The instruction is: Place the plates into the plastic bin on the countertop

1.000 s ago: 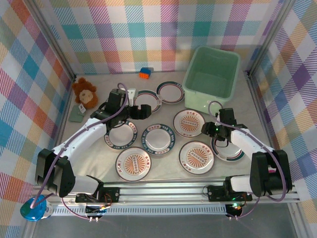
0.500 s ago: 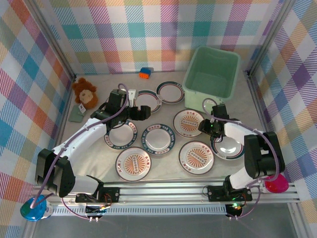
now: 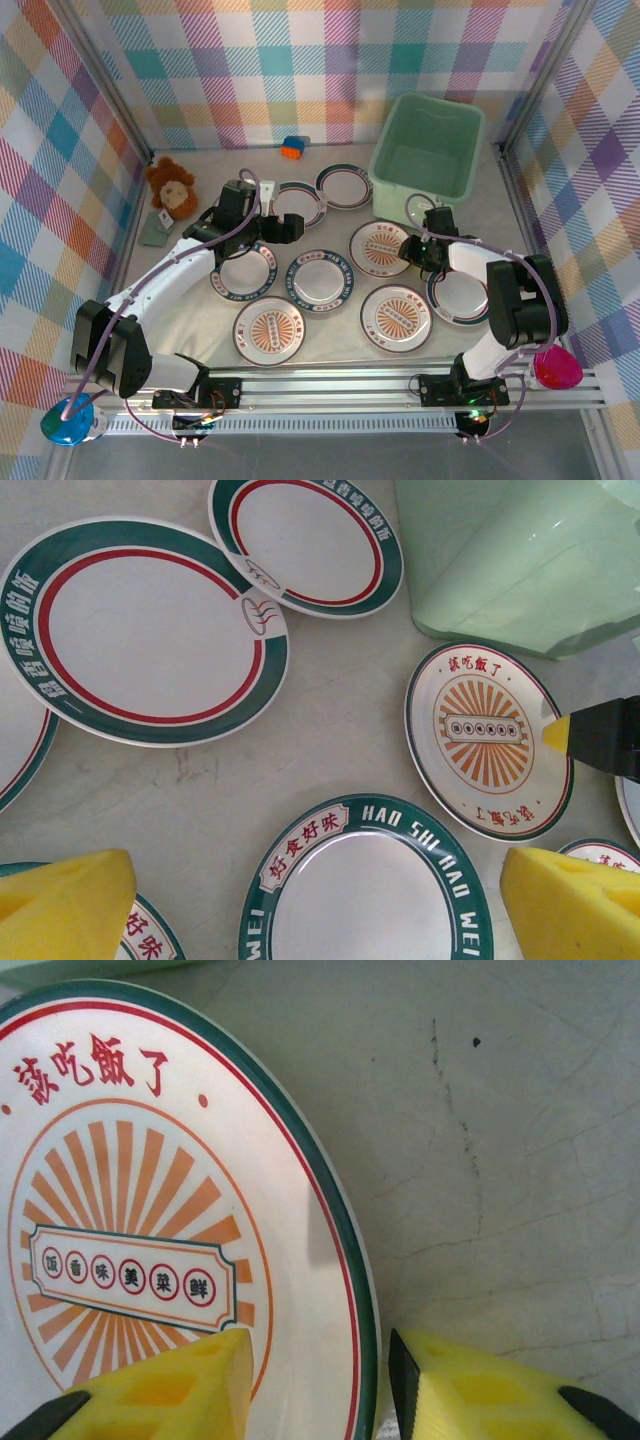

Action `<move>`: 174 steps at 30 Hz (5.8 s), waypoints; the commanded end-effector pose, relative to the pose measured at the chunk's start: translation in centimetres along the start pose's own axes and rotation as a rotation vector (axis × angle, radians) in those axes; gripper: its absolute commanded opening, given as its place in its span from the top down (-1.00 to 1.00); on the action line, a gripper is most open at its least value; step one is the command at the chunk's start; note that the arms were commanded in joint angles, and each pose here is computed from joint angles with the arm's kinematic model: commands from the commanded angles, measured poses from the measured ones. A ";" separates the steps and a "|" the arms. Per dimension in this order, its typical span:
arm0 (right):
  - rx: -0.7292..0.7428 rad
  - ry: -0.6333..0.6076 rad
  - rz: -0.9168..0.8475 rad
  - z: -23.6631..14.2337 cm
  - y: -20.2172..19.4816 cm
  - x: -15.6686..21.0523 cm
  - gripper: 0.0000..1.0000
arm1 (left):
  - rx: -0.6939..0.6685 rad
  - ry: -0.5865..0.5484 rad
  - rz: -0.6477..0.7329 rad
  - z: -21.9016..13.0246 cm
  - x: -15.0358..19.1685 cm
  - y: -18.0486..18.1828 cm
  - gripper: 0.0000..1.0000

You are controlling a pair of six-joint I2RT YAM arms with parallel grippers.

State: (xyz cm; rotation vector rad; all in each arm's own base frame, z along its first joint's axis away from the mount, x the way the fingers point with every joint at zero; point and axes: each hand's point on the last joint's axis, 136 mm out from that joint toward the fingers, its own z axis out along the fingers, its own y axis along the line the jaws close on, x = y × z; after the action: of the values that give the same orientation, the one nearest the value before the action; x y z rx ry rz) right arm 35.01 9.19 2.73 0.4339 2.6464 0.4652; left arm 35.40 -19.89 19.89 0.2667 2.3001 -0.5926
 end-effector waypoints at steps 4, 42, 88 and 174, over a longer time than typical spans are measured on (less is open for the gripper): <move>-0.017 -0.006 -0.005 0.6 0.6 -0.5 0.27 | 0.009 -0.037 0.023 -1.4 -1.4 -0.8 -0.88; -0.122 -0.165 0.081 -5.0 2.2 -0.8 1.00 | 0.029 -0.049 -0.021 -2.8 -1.0 -1.7 -0.88; -0.270 -0.804 -0.015 -30.6 9.1 -15.3 1.00 | 0.329 -0.104 -0.087 9.8 -13.7 -12.1 -0.94; -0.228 -0.399 0.091 -20.0 3.5 -19.0 1.00 | 0.308 0.000 0.112 9.9 -6.3 -16.5 -0.98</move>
State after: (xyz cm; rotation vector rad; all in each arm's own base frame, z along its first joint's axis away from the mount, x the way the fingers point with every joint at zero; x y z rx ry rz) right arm 41.54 1.38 26.37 0.3977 2.2548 0.6426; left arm 40.17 -38.72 23.65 0.4941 2.1936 -0.8805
